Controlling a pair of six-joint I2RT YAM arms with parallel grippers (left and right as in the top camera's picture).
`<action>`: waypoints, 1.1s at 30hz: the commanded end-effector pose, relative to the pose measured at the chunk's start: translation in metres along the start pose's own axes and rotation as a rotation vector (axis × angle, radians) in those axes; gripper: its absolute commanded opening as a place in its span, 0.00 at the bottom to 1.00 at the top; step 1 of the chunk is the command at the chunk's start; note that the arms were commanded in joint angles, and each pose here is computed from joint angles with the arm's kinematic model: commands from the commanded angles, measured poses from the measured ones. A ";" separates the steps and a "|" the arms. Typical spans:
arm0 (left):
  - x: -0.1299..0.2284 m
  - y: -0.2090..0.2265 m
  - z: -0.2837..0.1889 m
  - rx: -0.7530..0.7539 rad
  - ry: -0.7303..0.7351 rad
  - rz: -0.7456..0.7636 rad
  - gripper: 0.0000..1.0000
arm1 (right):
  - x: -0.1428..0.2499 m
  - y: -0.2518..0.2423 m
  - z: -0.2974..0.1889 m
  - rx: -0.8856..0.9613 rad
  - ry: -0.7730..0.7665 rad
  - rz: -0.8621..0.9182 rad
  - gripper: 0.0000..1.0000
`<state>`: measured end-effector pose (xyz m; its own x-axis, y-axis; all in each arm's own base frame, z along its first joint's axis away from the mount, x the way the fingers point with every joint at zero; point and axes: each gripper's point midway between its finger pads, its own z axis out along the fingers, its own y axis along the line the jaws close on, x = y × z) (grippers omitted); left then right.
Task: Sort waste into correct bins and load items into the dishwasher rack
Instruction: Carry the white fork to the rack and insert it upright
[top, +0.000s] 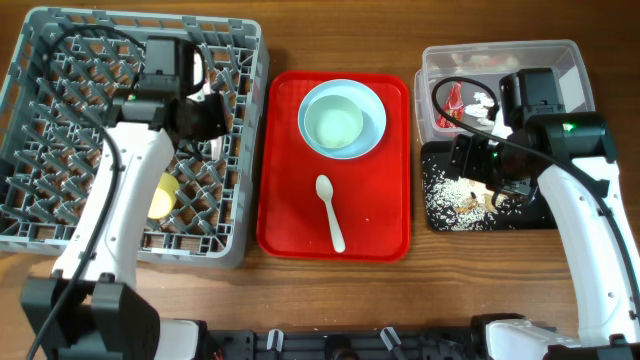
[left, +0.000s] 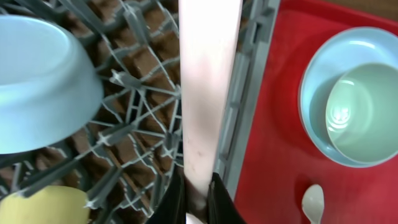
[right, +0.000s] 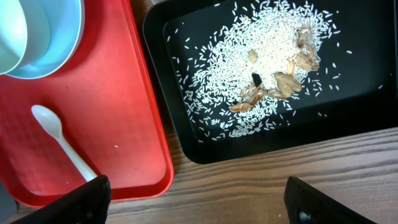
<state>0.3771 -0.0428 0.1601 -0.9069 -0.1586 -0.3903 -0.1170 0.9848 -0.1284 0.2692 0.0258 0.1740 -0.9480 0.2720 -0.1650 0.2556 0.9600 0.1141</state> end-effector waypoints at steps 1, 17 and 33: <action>0.011 -0.007 0.024 0.021 0.081 0.028 0.04 | -0.002 -0.003 -0.002 0.014 -0.015 0.006 0.90; 0.032 -0.006 0.069 0.020 0.224 0.014 0.46 | -0.001 -0.003 -0.002 0.014 -0.012 0.006 0.90; 0.064 -0.089 -0.002 0.058 0.140 0.167 0.49 | -0.001 -0.003 -0.002 0.012 -0.011 0.005 0.90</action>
<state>0.3363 -0.1398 0.1624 -0.9536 0.0042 -0.3012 0.0857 0.9624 -0.2578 0.2691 0.0258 0.1740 -0.9481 0.2720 -0.1647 0.2556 0.9600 0.1140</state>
